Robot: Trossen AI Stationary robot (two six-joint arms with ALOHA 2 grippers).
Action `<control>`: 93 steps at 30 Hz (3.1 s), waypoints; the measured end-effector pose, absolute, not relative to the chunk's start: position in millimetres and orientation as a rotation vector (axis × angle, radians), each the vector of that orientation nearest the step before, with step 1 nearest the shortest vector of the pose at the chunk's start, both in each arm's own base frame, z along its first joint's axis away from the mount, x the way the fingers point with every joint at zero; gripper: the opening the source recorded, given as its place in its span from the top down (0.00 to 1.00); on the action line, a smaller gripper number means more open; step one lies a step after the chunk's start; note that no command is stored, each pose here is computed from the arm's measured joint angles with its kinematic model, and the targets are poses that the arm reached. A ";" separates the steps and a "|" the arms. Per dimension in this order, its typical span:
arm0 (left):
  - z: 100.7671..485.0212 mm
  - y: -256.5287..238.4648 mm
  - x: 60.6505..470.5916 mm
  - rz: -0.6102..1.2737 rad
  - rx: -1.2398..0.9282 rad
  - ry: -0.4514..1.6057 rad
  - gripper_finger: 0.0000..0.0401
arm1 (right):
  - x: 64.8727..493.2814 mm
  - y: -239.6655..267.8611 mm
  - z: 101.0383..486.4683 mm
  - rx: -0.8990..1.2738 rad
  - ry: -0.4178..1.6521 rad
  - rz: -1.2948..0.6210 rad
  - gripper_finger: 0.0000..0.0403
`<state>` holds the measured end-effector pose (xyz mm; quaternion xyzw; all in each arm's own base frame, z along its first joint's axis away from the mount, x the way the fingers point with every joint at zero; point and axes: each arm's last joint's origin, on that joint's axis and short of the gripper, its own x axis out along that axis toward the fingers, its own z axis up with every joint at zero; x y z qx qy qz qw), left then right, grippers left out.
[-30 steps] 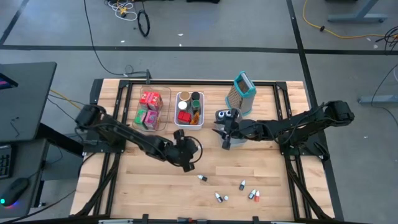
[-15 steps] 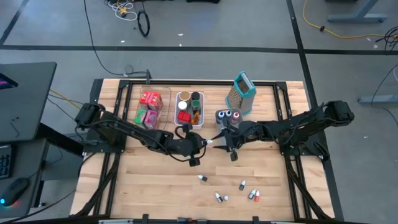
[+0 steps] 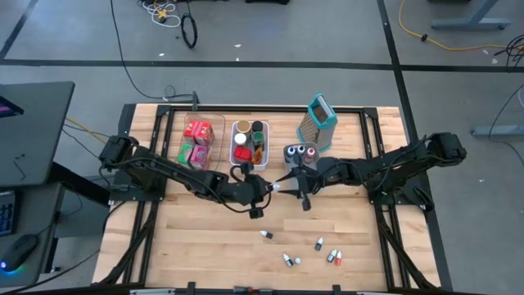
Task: Pick & Place Kitchen Items
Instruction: Put the small blue food coloring into the gray bin, then put the small green food coloring into the gray bin
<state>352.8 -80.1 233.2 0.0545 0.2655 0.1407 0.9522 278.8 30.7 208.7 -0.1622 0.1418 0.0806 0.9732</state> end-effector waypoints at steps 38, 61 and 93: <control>238.9 -71.3 356.4 0.397 0.116 0.473 0.63 | 276.1 23.8 200.4 -0.391 0.410 -0.045 0.86; 237.9 -71.8 356.0 0.412 0.001 0.460 0.62 | 242.8 2.6 166.6 -0.271 0.903 -0.345 0.81; 205.4 -123.3 330.4 -0.043 0.009 0.623 0.62 | 263.2 6.3 189.3 -0.378 0.619 -0.343 0.64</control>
